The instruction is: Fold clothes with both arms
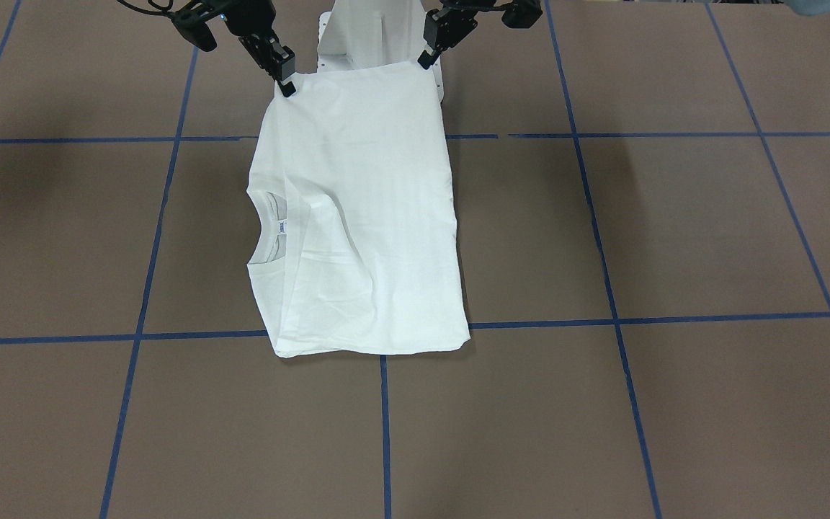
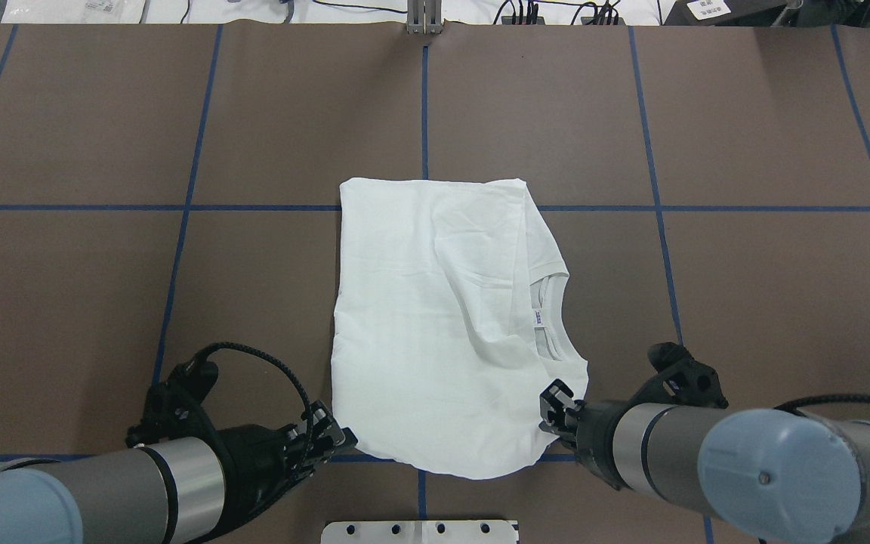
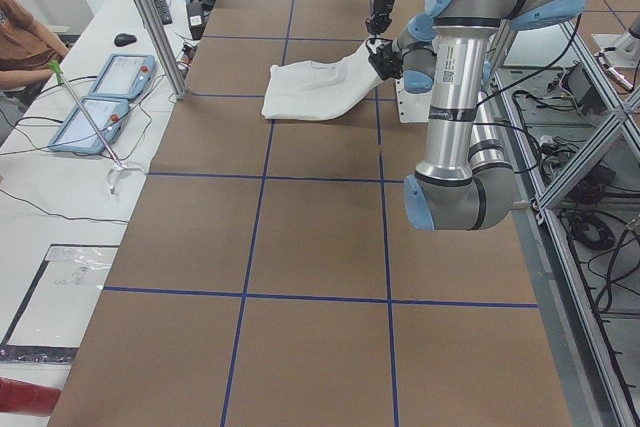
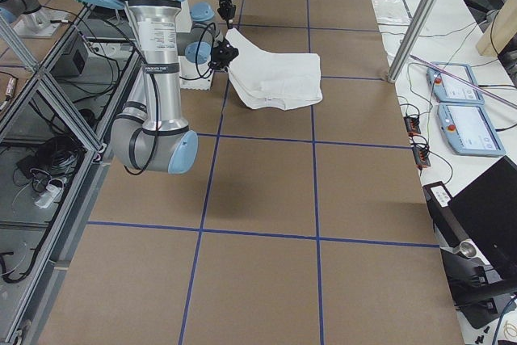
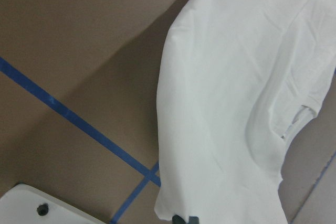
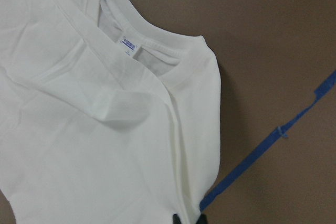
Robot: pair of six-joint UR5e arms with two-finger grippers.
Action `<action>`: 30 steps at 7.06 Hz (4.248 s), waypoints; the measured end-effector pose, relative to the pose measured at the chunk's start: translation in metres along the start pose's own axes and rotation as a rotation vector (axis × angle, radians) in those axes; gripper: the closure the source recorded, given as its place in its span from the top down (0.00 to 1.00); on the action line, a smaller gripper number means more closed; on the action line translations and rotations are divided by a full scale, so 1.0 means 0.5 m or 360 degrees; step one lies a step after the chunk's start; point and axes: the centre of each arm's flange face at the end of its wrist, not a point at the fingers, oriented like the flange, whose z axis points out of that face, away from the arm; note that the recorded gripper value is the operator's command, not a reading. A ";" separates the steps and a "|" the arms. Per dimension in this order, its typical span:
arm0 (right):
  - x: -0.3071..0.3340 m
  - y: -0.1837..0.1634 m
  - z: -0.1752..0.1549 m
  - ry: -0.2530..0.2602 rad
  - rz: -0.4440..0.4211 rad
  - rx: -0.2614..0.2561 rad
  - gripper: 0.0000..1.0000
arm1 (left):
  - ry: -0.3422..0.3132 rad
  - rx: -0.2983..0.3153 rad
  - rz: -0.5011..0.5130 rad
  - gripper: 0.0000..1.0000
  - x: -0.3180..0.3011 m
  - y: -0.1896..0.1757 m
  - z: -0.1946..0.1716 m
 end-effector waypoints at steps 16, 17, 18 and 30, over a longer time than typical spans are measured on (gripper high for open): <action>-0.528 -0.621 0.201 0.0180 -0.0358 0.0231 1.00 | 0.0003 0.0605 0.0635 0.55 0.307 -0.686 0.282; -0.491 -0.705 0.193 0.0238 -0.0467 0.0241 1.00 | -0.0035 0.0599 0.0708 0.55 0.299 -0.717 0.268; -0.446 -0.779 0.180 0.0289 -0.0582 0.0245 1.00 | -0.0112 0.0579 0.0858 0.55 0.257 -0.758 0.254; 0.221 -1.342 -0.224 0.0386 -0.1562 -0.0051 1.00 | -0.0939 0.0199 0.1665 0.73 -0.092 -1.178 -0.598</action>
